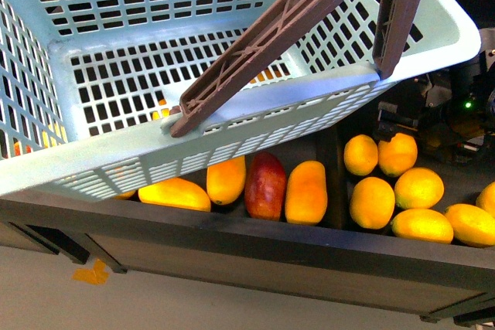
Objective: Pick lemon and mango into basket
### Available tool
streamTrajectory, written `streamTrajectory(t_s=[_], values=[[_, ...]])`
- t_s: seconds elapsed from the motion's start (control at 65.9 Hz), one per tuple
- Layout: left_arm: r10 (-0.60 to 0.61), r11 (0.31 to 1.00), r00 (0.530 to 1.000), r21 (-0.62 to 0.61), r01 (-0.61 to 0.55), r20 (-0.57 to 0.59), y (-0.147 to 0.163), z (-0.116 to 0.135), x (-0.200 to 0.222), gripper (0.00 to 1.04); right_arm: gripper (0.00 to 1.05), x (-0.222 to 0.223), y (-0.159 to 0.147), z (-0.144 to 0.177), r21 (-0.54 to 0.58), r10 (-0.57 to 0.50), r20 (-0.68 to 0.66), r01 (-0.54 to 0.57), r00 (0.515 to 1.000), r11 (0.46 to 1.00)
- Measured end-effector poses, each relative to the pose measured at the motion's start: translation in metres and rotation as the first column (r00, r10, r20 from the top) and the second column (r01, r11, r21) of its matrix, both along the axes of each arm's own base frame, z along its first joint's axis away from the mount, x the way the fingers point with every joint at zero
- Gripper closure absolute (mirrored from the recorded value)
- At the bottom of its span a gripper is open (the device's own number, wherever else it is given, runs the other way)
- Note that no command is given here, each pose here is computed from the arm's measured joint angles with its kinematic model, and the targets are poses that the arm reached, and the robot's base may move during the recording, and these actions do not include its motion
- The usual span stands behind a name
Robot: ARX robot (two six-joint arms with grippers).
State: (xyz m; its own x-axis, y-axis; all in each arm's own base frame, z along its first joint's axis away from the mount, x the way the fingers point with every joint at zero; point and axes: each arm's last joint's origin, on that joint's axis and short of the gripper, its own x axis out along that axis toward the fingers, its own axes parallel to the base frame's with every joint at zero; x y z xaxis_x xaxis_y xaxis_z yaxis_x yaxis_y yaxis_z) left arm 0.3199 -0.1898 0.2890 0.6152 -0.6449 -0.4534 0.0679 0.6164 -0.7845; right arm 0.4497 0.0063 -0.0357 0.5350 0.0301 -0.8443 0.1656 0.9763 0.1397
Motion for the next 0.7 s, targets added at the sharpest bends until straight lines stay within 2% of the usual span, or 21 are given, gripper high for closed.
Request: streamTrajectory(t_s=[0.334,0.546,0.607,0.698], values=[[0.0,1.0,1.0,0.0,0.0,0.0,0.0,0.0,0.0,0.91,0.09,0.021,0.013,-0.014,0.045,-0.049,-0.036,0.051,0.998,0.998],[0.001,1.0,1.0,0.0,-0.001,0.0,0.0,0.0,0.0,0.91,0.39,0.019,0.013,-0.022,0.057,-0.079,-0.074,0.083,0.994,0.995],[0.001,1.0,1.0,0.0,-0.001,0.0,0.0,0.0,0.0,0.91,0.44,0.018,0.012,-0.023,0.062,-0.091,-0.078,0.096,0.993,0.993],[0.0,1.0,1.0,0.0,0.0,0.0,0.0,0.0,0.0,0.91,0.45,0.017,0.012,-0.024,0.071,-0.107,-0.084,0.113,0.991,0.991]])
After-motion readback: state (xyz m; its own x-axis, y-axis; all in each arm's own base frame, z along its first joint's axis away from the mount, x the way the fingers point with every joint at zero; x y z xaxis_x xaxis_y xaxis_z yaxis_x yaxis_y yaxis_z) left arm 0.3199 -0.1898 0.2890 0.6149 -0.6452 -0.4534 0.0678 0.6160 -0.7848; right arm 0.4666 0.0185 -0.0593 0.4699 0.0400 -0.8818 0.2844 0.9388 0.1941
